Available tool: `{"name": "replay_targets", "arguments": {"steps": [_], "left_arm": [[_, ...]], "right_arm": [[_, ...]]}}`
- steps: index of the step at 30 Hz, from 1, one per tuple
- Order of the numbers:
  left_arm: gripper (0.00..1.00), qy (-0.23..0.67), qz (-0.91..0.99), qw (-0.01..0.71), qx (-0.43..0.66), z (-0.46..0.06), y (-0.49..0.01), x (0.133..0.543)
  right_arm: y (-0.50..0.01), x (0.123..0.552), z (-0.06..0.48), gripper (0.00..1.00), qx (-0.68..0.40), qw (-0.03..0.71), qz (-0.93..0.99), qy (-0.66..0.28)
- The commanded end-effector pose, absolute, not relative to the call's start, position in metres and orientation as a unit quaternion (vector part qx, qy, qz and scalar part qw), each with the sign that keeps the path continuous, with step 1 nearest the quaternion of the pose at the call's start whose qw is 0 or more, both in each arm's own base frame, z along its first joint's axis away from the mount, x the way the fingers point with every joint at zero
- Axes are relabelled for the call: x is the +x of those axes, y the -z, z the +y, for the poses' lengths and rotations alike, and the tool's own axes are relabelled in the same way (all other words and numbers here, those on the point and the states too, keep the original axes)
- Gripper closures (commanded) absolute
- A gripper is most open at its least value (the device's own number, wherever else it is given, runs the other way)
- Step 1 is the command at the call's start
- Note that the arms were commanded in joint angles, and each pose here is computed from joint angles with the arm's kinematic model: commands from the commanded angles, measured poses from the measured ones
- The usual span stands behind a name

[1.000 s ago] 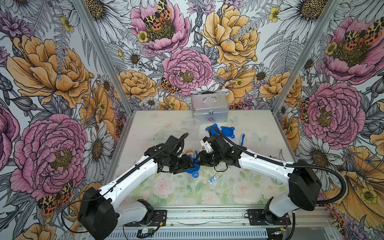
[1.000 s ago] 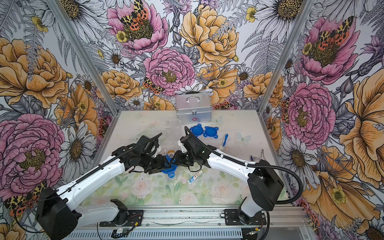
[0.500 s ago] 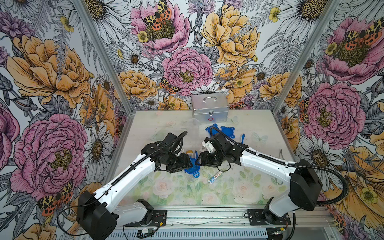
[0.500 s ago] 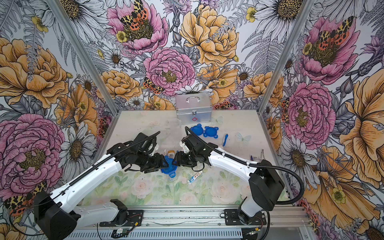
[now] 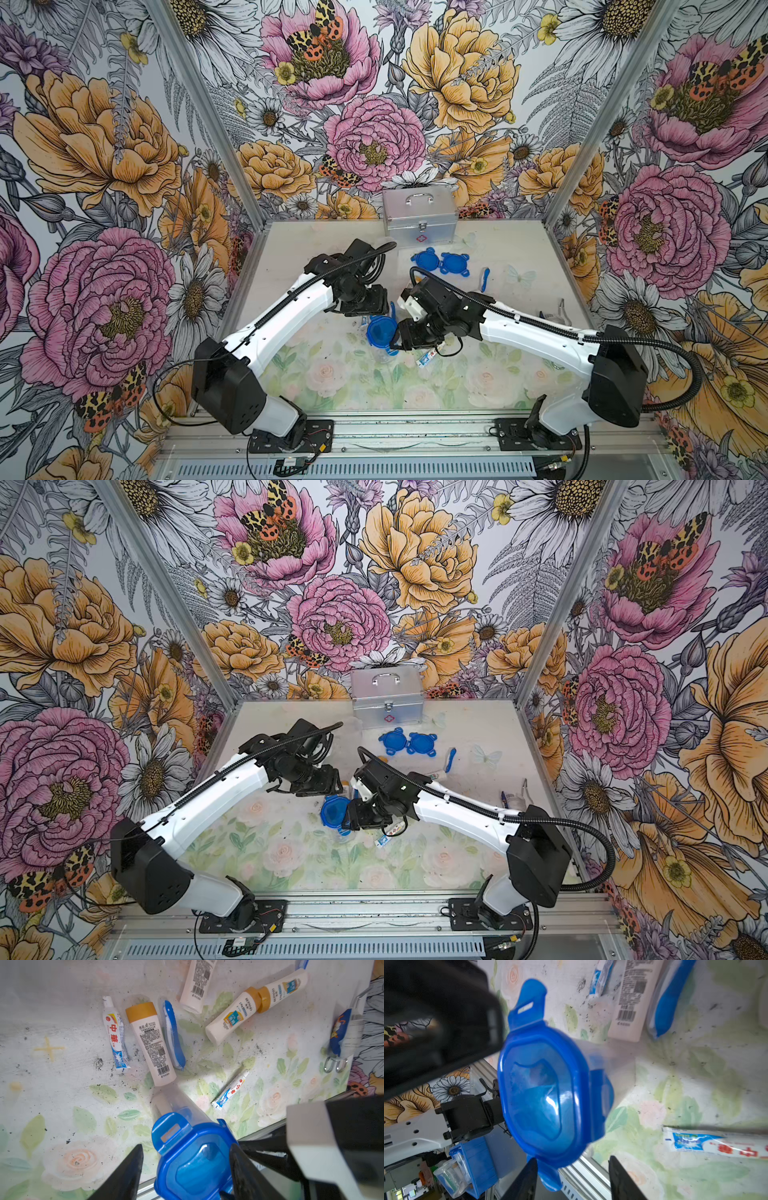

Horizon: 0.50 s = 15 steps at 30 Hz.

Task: Pack away toiletry kits
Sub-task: Close the fastener on the container.

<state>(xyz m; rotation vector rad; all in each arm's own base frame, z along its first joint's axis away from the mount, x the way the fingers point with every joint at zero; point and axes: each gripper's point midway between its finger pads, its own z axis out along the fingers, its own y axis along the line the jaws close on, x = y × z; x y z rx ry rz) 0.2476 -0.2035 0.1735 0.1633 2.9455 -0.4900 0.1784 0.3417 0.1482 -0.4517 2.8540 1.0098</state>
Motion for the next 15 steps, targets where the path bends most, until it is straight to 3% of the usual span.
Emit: {"name": "replay_targets", "arguments": {"steps": [1,15], "left_arm": [[0.35,0.173,0.976,0.102,0.085,-0.210,-0.181,0.262],[0.37,0.196,0.974,0.062,0.095,-0.221,-0.162,0.241]], "right_arm": [[-0.140,0.181,0.342,0.48,-0.142,0.039,0.938,-0.312],[-0.120,0.192,0.315,0.61,-0.096,0.035,0.952,-0.288]]}}
